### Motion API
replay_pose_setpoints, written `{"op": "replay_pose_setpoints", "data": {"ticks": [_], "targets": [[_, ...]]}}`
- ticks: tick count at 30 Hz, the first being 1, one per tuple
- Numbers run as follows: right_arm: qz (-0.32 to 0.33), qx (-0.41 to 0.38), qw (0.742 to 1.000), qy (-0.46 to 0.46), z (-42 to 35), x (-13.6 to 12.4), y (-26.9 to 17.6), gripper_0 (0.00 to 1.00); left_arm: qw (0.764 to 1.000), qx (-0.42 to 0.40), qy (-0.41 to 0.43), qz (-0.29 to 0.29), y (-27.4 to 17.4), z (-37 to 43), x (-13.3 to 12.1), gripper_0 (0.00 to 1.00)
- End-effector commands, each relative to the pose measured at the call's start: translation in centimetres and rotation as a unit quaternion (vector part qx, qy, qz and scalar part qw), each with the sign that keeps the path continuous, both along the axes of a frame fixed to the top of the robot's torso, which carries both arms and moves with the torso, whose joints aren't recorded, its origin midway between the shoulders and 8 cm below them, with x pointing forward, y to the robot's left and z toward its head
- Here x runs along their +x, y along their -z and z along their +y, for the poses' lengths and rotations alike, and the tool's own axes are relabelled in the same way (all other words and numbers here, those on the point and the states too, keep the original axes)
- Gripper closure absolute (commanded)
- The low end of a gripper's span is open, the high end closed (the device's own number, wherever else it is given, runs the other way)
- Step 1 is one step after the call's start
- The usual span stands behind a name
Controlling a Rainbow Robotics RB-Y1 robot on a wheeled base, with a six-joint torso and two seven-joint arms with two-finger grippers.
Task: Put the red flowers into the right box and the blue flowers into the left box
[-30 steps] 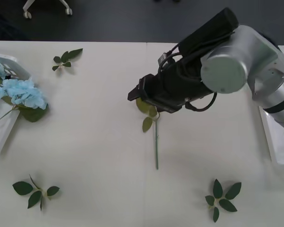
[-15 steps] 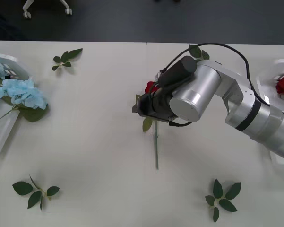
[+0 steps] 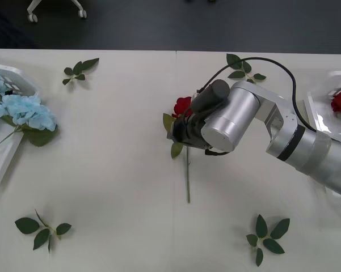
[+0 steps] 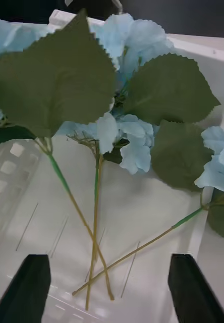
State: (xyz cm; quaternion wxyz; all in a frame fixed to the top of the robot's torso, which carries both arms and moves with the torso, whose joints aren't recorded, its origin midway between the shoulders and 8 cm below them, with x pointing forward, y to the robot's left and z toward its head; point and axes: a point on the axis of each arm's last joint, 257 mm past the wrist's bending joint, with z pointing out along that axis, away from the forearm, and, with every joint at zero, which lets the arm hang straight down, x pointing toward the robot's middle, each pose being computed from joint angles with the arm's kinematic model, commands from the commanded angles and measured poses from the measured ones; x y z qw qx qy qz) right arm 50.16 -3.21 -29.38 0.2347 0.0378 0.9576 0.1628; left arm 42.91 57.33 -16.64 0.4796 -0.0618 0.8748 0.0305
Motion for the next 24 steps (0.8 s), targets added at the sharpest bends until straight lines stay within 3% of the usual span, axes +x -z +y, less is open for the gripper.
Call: {"op": "replay_pose_setpoints", "data": {"ticks": [1,9,16,24], "targets": [[-0.007,0.023,0.999,0.027,0.5,1.1,-1.1,0.07,1.000,-0.006,0.012,-0.025,-2.6,-0.8,1.0,0.00],[-0.015,0.016,1.000,0.017,0.6,1.2,0.9,0.07,0.993,-0.066,0.091,-0.047,-2.7,-6.9,1.7,0.00],[-0.020,0.016,1.000,0.016,1.2,1.7,2.0,0.07,0.978,-0.101,0.175,-0.054,-3.2,-14.0,1.0,0.00],[-0.035,0.019,0.999,0.010,2.3,2.5,3.1,0.07,0.952,-0.171,0.232,-0.105,-5.6,-19.6,0.4,0.00]]}}
